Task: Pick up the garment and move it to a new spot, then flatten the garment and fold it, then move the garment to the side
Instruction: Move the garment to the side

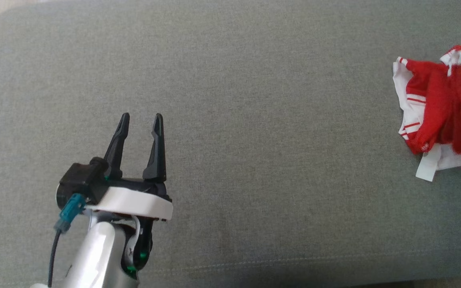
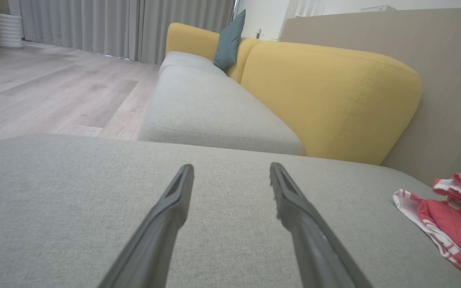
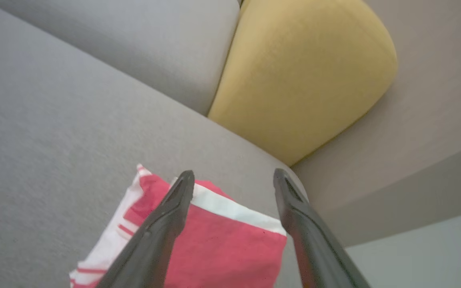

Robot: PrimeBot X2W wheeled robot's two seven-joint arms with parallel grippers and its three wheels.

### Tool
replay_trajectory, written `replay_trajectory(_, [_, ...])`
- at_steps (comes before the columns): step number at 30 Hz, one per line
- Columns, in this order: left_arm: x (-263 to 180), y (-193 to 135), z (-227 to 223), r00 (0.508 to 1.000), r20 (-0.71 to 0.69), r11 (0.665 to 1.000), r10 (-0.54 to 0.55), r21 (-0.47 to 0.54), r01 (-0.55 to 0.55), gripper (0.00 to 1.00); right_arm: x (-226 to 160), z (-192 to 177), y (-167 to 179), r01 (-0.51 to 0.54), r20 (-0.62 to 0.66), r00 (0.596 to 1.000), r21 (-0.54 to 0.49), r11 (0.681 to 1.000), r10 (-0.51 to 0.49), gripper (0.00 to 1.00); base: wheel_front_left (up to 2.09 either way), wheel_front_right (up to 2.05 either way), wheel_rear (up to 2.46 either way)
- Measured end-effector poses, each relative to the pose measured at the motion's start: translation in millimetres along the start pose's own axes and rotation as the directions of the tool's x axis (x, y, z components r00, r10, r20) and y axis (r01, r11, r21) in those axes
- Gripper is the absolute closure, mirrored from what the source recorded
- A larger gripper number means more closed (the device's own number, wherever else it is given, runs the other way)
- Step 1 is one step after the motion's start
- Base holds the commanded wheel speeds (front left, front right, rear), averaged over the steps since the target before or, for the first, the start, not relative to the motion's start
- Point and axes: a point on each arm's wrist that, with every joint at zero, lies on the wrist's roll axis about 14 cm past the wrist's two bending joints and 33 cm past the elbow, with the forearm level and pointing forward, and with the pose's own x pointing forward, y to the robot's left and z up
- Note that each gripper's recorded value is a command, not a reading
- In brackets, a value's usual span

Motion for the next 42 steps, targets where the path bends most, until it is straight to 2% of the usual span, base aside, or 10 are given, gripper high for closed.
replay_trajectory(3, [-1, -1, 5, 1.0, 0.013, 1.0, -0.001, 0.004, 0.001, 0.0, -2, 25, 12, -0.014, 0.111, 0.994, 0.055, 0.998, 0.008, 0.0, 0.0, 0.0, 0.0])
replay_trajectory(4, [-3, -1, 10, 1.0, 0.025, 1.0, -0.001, 0.008, 0.0, 0.0, -5, 45, 25, -0.04, 0.2, 0.98, 0.096, 0.995, 0.02, 0.0, 0.0, 0.0, 0.0])
replay_trajectory(9, [-8, -1, 24, 0.998, 0.058, 1.0, 0.007, 0.018, -0.008, 0.0, -22, 100, 65, -0.14, 0.419, 0.907, 0.219, 0.966, 0.037, 0.0, 0.0, 0.0, 0.0])
replay_trajectory(10, [-8, -1, 24, 0.998, 0.058, 1.0, 0.007, 0.018, -0.008, 0.0, -22, 100, 65, -0.14, 0.419, 0.907, 0.219, 0.966, 0.037, 0.0, 0.0, 0.0, 0.0])
replay_trajectory(14, [-18, 1, 33, 0.997, 0.077, 0.999, 0.025, 0.026, -0.027, 0.0, -41, 124, 96, -0.226, 0.53, 0.847, 0.302, 0.926, 0.034, 0.0, 0.0, 0.0, 0.0])
replay_trajectory(17, [-27, 2, 38, 0.996, 0.087, 0.999, 0.034, 0.03, -0.036, 0.0, -55, 122, 123, -0.282, 0.558, 0.829, 0.366, 0.887, 0.033, 0.0, 0.0, 0.0, 0.0])
replay_trajectory(21, [-40, 4, 44, 0.994, 0.101, 0.998, 0.05, 0.036, -0.054, 0.0, -72, 111, 154, -0.326, 0.564, 0.825, 0.433, 0.841, 0.03, 0.0, 0.0, 0.0, 0.0])
replay_trajectory(26, [-61, 6, 44, 0.992, 0.1, 0.996, 0.072, 0.04, -0.076, 0.0, -89, 78, 164, -0.312, 0.538, 0.843, 0.507, 0.804, -0.011, 0.0, 0.0, 0.0, 0.0])
replay_trajectory(30, [-74, 8, 39, 0.993, 0.085, 0.995, 0.086, 0.037, -0.09, 0.0, -98, 59, 171, -0.332, 0.528, 0.849, 0.585, 0.74, -0.036, 0.0, 0.0, 0.0, 0.0])
replay_trajectory(42, [-80, 12, 43, 0.991, 0.097, 0.995, 0.09, 0.029, -0.093, 0.0, -107, 43, 194, -0.357, 0.513, 0.858, 0.588, 0.726, 0.006, 0.0, 0.0, 0.0, 0.0])
